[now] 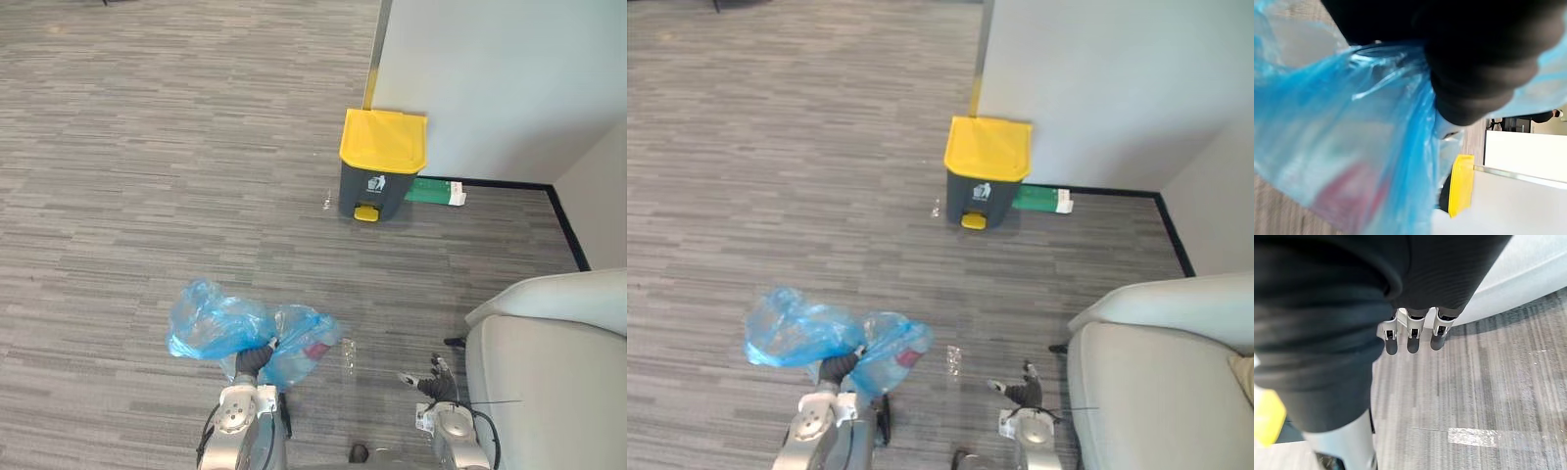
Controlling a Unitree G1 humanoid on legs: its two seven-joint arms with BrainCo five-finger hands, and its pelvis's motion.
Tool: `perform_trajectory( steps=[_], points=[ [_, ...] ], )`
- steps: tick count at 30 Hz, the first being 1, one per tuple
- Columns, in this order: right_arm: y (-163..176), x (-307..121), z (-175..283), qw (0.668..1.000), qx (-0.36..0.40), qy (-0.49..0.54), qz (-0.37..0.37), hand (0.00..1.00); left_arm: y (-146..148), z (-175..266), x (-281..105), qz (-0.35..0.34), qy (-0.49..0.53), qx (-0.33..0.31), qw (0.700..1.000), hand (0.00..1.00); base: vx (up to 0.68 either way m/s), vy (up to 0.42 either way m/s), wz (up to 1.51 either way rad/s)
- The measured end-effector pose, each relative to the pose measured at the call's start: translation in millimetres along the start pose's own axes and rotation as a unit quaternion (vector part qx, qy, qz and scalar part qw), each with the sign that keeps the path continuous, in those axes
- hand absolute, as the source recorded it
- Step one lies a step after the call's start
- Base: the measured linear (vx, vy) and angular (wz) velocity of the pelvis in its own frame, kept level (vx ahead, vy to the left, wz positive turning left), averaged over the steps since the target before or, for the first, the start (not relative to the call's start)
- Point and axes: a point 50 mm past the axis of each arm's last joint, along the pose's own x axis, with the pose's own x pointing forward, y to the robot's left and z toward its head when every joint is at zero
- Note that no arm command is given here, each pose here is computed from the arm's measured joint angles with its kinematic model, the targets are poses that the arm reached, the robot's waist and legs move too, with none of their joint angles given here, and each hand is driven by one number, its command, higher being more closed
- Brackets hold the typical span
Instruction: Gather rubbish on tea table into small bin, then transfer packed bag to large trash can.
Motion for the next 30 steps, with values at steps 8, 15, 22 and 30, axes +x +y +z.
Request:
perform_trajectory(
  steps=[8, 15, 22, 30],
  points=[
    [3, -5, -10, 1.000, -0.005, 0.014, 0.008, 0.00, 11, -5, -3, 0.000, 0.010, 0.036, 0.999, 1.00, 0.36, 0.171, -0.17],
    [1, -3, -13, 0.999, -0.038, 0.019, 0.016, 0.00, 17, 0, 5, 0.009, 0.004, 0.040, 0.999, 1.00, 0.54, -0.127, 0.22],
    [-5, -5, -4, 1.000, -0.025, -0.004, 0.006, 0.00, -11, 0, 2, -0.022, 0.005, 0.006, 1.000, 1.00, 0.46, -0.206, 0.19],
    [-13, 4, 10, 1.000, 0.008, -0.017, -0.021, 0.00, -12, 2, 1, -0.026, 0.000, 0.002, 1.000, 1.00, 0.34, 0.034, -0.36]
  ],
)
